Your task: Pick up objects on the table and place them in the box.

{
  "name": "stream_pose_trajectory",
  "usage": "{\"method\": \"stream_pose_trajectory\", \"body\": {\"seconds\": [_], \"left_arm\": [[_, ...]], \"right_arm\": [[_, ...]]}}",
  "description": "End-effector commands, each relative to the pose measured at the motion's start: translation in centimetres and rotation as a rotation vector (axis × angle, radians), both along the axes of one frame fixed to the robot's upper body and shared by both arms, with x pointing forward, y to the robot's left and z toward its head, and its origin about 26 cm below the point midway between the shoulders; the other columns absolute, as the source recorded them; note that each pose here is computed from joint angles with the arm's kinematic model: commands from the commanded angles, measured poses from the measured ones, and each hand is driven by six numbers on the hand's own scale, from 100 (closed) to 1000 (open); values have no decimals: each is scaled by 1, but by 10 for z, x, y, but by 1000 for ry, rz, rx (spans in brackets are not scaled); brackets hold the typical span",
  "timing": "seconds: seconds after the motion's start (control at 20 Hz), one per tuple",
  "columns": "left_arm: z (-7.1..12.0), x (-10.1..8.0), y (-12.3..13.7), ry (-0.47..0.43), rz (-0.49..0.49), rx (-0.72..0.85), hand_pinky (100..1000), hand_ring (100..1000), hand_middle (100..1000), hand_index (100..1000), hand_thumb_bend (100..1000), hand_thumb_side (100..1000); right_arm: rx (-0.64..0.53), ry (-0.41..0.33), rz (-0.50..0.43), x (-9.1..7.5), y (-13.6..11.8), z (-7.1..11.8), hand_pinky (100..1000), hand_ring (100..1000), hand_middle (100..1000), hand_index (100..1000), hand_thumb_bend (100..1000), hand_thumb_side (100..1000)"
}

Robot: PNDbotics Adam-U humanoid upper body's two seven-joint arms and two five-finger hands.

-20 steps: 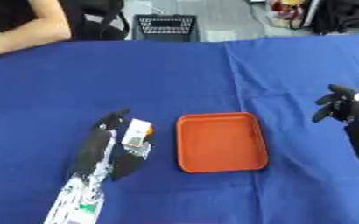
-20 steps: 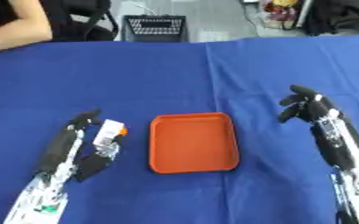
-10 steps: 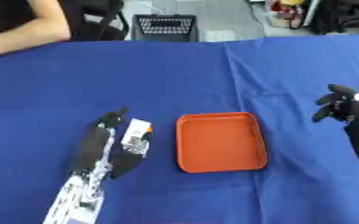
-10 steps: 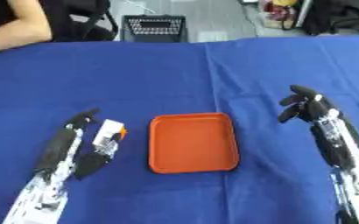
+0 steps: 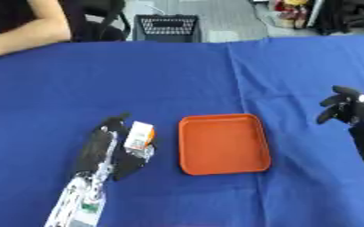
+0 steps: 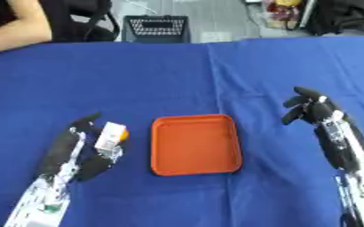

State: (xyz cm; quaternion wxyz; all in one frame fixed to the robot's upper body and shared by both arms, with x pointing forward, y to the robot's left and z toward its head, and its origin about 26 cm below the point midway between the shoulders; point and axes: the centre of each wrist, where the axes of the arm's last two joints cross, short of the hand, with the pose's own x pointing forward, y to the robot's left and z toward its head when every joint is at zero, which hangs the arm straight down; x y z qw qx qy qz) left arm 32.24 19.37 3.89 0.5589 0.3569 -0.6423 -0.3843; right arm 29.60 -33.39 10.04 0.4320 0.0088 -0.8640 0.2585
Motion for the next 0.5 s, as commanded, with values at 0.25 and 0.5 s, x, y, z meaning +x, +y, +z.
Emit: {"method": "stream_pose_trajectory", "body": {"seconds": [0.25, 0.5], "left_arm": [[2, 8, 4, 9, 15, 20, 1000, 1000, 612, 1000, 551, 711], [5, 10, 4, 3, 19, 29, 1000, 1000, 610, 1000, 523, 679]], "right_arm": [[-17, -10, 2, -1, -2, 4, 542, 544, 651, 885, 100, 912], [-17, -10, 3, 0, -2, 4, 542, 544, 651, 885, 100, 911]]}}
